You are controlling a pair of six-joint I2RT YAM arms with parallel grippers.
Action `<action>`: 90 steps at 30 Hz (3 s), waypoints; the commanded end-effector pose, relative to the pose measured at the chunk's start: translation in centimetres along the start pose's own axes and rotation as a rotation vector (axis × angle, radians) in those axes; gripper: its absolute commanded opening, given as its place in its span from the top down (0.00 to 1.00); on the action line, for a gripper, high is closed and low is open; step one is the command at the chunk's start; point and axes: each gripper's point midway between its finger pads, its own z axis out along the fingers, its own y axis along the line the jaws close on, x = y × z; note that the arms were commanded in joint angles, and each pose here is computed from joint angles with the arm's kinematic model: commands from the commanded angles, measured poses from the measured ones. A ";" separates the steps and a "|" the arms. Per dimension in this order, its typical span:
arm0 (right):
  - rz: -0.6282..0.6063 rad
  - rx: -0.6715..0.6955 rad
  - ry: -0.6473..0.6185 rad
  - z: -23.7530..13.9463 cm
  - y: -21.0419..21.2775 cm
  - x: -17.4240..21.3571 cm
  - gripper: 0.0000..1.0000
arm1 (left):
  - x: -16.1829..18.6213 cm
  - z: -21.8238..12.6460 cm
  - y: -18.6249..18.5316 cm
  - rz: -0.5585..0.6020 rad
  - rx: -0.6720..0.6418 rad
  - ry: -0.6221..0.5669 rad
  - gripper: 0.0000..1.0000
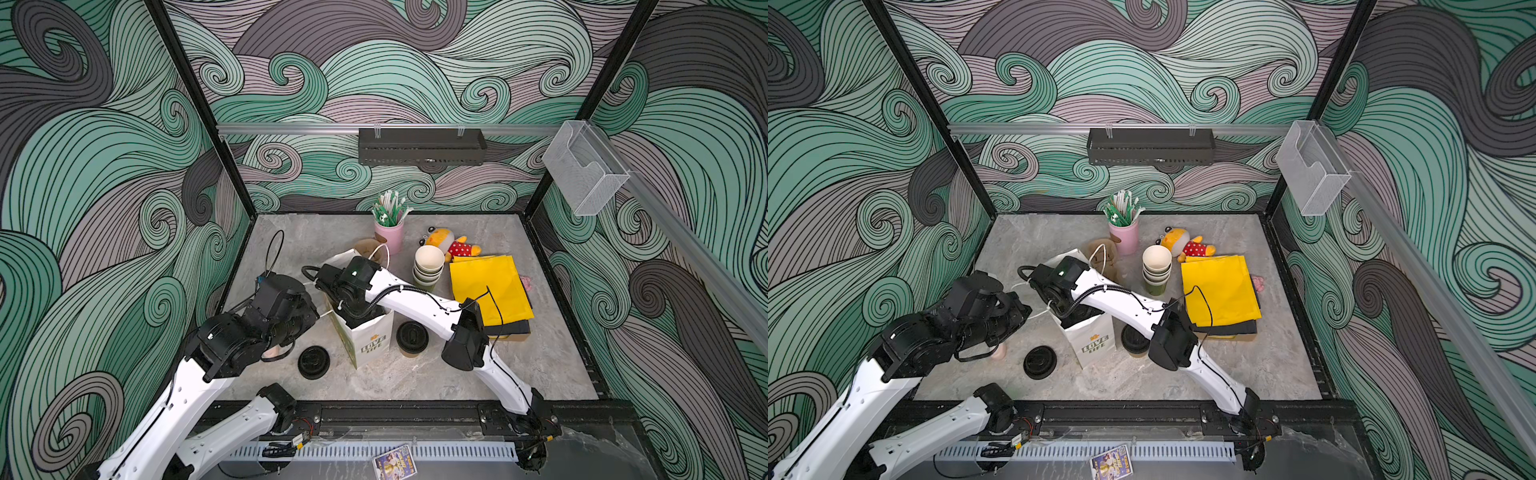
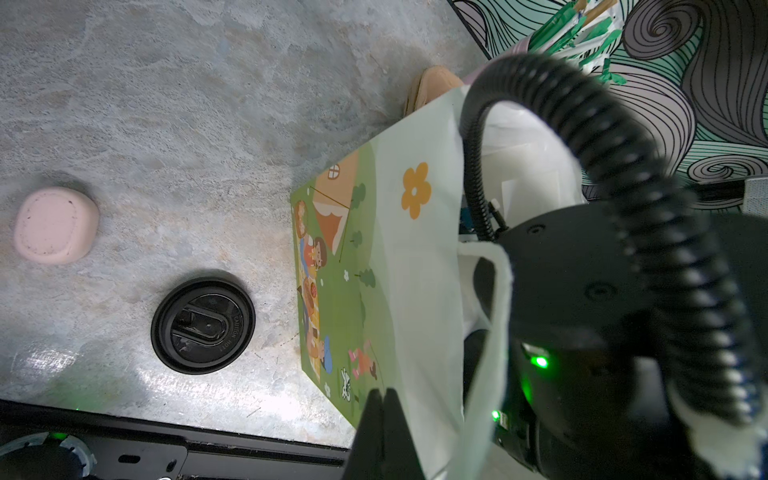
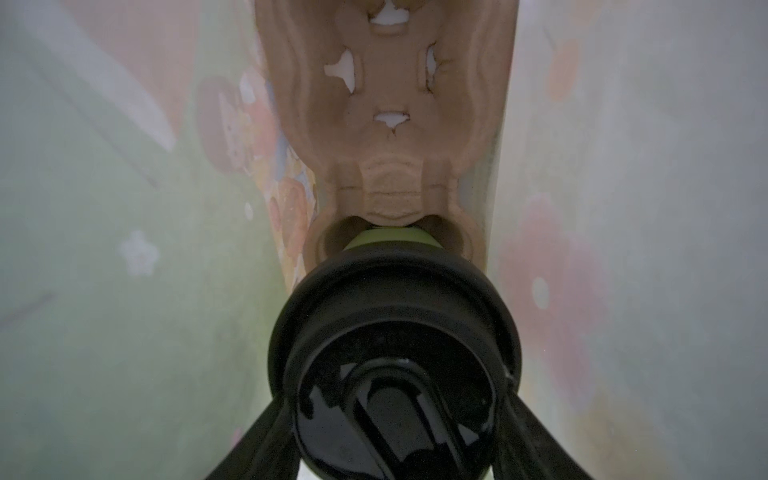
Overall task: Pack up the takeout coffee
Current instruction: 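Lower the green cup into the carrier slot inside the bag, then open the right gripper and lift it out of the bag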
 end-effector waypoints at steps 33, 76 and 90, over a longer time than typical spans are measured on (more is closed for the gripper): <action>-0.031 0.141 0.200 10.7 -1.3 1.2 0.49 | -0.2 -0.7 0.6 0.026 -0.018 -0.010 1.00; 0.052 0.031 -0.066 -5.2 -2.1 1.3 0.15 | 0.0 -0.5 0.6 0.029 -0.029 0.001 1.00; 0.061 0.031 -0.089 -6.0 -2.3 1.2 0.17 | -0.1 -0.5 0.0 0.033 -0.017 0.004 1.00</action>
